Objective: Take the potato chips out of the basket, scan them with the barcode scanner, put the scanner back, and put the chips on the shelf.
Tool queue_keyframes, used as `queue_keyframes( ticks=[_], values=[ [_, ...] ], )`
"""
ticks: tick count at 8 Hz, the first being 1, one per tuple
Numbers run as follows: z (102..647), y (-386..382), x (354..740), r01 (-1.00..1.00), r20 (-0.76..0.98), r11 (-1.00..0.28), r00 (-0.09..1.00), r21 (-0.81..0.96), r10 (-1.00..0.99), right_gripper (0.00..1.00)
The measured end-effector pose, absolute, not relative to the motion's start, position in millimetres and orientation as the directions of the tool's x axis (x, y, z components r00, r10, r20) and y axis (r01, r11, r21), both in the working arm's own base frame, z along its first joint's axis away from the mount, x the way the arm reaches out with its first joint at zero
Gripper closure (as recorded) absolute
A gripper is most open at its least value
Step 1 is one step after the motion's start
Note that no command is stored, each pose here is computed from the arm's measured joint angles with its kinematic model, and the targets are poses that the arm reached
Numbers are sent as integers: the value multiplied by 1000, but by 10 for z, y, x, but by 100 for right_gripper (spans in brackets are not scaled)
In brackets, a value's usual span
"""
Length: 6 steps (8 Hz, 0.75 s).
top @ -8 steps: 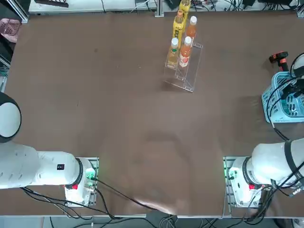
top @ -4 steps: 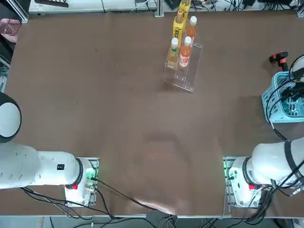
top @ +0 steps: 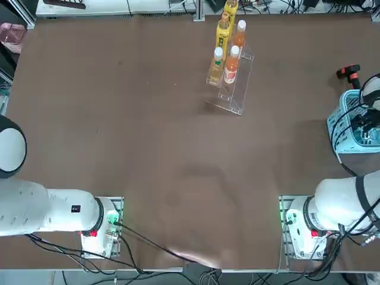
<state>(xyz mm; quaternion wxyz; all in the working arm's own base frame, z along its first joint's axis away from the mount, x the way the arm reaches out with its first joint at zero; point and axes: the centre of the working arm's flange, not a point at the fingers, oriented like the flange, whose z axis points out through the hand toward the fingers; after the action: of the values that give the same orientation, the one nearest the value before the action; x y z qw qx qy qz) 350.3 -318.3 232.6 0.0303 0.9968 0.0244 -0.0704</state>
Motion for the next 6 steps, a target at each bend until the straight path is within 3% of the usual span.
queue_keyframes(
  ticks=[6],
  values=[
    [2091, -3232, 3456, 56, -154, -996, 987, 70, 44, 0]
  ],
)
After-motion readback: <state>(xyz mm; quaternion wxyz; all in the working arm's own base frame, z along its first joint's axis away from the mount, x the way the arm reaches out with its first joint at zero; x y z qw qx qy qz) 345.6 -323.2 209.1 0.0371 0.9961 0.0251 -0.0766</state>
